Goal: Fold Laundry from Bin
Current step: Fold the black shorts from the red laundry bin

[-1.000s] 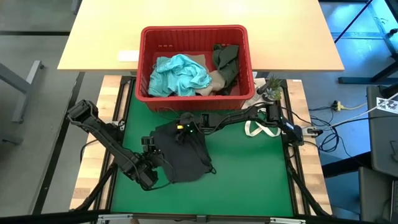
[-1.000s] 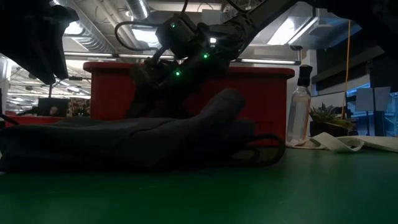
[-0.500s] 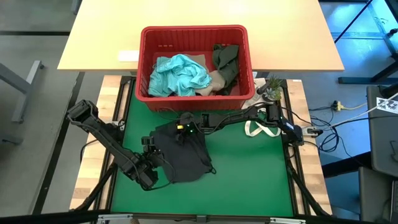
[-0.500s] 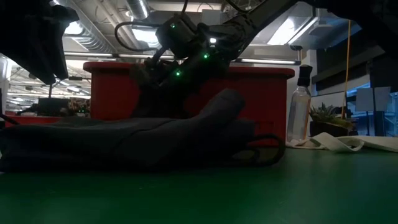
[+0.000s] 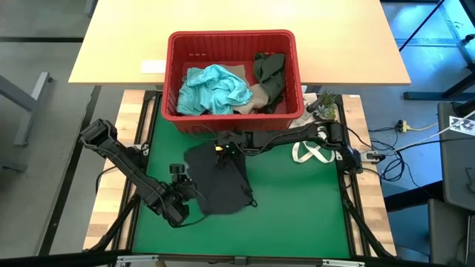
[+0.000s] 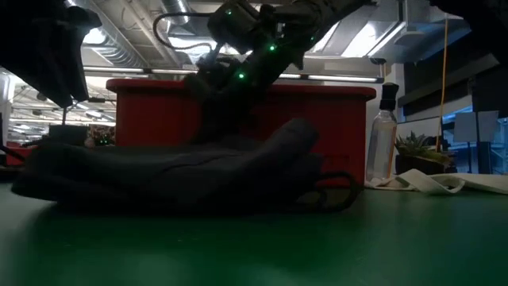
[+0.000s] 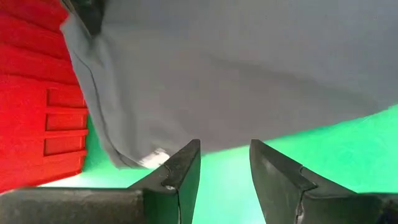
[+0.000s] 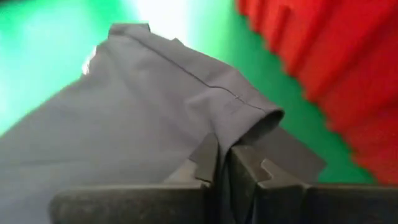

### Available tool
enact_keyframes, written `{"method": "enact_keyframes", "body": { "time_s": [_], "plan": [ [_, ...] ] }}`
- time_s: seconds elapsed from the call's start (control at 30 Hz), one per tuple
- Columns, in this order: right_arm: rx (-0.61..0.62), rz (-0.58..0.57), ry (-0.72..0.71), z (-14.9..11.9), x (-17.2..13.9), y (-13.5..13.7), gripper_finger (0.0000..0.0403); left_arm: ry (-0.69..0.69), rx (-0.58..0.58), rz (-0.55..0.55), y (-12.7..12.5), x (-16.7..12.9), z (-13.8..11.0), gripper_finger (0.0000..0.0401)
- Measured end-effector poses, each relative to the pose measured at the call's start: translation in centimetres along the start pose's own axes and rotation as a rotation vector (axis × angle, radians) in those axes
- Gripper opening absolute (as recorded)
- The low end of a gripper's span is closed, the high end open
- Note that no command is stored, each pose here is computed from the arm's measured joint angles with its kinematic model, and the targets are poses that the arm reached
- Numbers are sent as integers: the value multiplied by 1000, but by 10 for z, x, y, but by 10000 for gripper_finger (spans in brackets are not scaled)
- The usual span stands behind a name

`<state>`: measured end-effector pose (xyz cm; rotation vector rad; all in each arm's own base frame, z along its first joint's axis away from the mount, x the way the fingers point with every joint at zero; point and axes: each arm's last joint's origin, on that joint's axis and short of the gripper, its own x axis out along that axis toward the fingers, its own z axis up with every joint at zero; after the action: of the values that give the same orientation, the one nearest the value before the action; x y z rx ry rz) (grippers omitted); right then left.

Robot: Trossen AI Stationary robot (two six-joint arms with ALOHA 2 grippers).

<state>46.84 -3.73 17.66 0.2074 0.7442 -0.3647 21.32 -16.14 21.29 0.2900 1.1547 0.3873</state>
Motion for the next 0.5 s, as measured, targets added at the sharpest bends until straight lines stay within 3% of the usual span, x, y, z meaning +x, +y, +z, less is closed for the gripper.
{"method": "enact_keyframes", "body": {
  "time_s": [0.2, 0.5],
  "plan": [
    [-49, -135, 55, -10, 4, -5, 6, -1, 0, 0, 0, 0, 0, 133],
    [-75, -176, 99, -15, 5, -8, 54, -44, -39, -37, -4, 0, 5, 133]
  ]
}}
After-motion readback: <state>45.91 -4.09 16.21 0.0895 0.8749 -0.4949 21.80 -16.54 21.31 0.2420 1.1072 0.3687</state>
